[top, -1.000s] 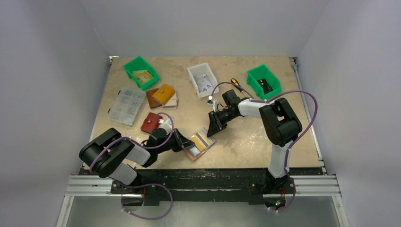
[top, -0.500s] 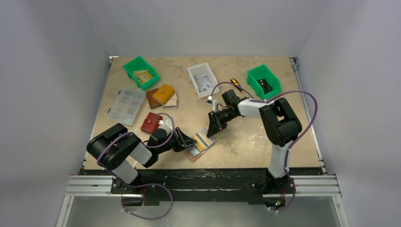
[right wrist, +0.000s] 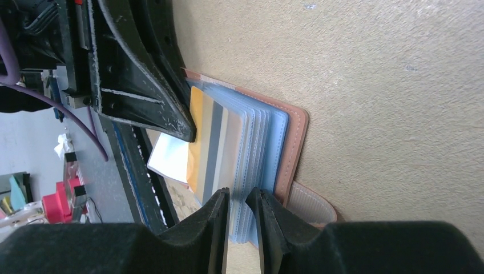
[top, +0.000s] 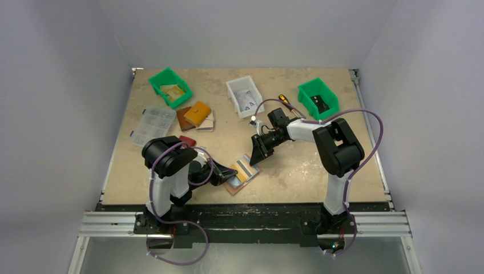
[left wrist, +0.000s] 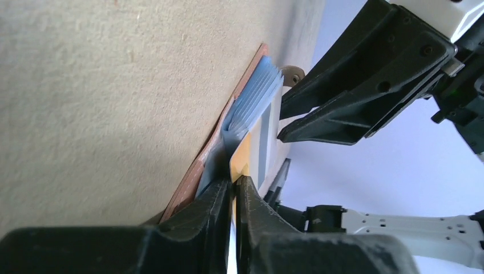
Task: Take the credit cards out of the card holder
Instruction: Remove the credit card from the card holder.
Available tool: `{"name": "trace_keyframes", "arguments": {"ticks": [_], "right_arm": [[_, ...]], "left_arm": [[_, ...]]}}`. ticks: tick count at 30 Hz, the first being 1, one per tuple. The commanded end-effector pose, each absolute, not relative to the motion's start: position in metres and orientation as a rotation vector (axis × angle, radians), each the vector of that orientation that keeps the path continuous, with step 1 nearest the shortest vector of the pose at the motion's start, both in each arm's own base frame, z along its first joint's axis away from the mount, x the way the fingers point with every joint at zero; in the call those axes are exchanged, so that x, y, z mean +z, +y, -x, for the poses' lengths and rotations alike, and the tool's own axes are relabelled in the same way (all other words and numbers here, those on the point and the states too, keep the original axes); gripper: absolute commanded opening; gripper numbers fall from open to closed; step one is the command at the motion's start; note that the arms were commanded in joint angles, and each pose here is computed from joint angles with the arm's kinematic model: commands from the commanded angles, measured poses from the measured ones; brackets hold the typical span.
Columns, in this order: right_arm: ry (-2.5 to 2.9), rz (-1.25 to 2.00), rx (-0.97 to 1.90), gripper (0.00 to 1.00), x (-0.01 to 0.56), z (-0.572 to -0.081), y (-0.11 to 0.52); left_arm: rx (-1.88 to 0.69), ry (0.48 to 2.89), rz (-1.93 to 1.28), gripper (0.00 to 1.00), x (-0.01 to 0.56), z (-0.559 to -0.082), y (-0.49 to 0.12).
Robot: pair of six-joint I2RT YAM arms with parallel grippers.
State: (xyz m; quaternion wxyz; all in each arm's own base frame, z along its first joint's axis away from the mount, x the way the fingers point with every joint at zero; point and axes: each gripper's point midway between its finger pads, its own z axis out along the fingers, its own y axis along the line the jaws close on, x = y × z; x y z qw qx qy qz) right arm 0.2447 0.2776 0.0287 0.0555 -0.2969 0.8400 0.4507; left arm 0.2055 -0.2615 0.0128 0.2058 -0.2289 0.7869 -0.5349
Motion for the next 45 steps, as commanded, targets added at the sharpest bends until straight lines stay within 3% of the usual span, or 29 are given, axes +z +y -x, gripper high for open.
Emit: {"name": "trace_keyframes", "arguments": {"ticks": [1,15,34,45], "right_arm": [[2.539,0.938,1.276,0.31,0.026,-0.255,0.276],[2.586,0.9,1.159,0.16,0.016,-0.263,0.269],[2.576,0.899,1.156,0.15,0.019,-0.265,0.27],[2.56,0.92,1.153,0.16,0.021,-0.266,0.27]], "left_arm": [[-1.566,2.082,0.638,0.0,0.027,-0.209,-0.263],[-1.447,2.154,0.66,0.0,0.015,-0.188,-0.233],[-1.399,2.21,0.656,0.0,0.018,-0.169,-0.22],[-1.034,2.362,0.588,0.0,0.01,-0.178,-0.197]]}}
